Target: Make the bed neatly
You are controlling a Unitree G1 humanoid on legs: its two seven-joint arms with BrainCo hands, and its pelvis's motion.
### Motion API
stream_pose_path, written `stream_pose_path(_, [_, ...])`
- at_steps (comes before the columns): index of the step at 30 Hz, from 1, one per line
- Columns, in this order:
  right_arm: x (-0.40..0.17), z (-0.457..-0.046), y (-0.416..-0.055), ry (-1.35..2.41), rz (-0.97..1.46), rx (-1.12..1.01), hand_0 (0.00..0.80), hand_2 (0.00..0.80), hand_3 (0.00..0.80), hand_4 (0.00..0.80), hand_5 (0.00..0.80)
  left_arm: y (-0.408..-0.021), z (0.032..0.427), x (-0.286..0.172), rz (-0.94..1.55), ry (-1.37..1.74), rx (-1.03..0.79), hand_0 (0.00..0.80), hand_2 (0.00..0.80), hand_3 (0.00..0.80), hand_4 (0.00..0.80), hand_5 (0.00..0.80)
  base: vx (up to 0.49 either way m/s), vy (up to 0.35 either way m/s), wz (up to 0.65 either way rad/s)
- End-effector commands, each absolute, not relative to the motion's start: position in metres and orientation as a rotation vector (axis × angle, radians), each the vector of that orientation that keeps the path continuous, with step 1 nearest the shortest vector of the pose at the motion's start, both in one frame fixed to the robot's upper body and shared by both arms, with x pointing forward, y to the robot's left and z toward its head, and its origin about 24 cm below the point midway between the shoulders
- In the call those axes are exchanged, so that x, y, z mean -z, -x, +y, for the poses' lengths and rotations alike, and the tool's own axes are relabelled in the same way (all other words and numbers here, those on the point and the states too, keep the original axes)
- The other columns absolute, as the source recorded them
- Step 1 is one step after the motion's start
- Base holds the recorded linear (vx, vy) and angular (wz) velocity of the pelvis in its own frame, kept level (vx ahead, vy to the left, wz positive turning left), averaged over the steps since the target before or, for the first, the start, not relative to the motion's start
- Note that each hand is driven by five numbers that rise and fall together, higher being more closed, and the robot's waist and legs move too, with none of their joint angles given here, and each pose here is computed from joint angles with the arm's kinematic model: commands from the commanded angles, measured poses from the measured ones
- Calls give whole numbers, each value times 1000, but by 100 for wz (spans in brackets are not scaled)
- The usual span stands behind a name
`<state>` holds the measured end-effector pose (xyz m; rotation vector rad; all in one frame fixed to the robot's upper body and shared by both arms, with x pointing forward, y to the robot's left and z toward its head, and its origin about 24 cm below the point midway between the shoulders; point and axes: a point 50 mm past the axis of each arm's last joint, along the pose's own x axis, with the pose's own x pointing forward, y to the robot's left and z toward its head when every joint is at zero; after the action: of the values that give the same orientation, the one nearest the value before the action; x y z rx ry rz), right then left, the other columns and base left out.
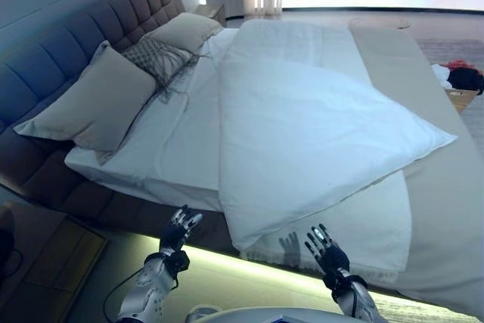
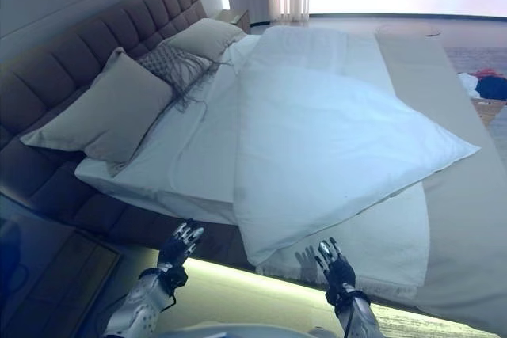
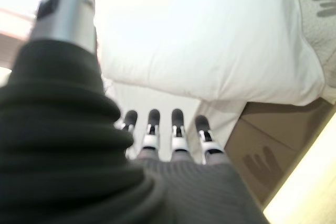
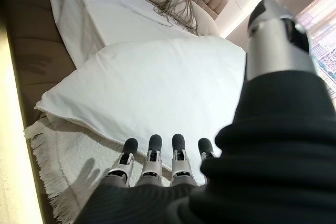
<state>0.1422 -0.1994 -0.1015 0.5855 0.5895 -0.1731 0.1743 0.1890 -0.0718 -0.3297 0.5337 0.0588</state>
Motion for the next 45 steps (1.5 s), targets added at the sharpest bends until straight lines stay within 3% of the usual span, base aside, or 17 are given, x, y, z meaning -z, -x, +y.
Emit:
stream_pose_path(1, [88,-189,-169,-622,486,141,0,0,0,0,0,-202,205,37,316,300,-55,0,0,0,0,0,0,0,0])
stream_pose_path(19, [96,-188,-160,-633,545,195,0,0,0,0,0,-196,197,41,336,330,37,0,0,0,0,0,18,6,3])
stream_pose_path(32, [97,-189,-161,-625,566,162,0,0,0,0,0,-194,197,46,345,371,0,0,0,0,0,0,-17,-31,-4])
stream_pose_path(45, [88,-173,-178,-655,506,155,0,0,0,0,0,-204,198,42,322,359,-24,0,0,0,0,0,19,143,9])
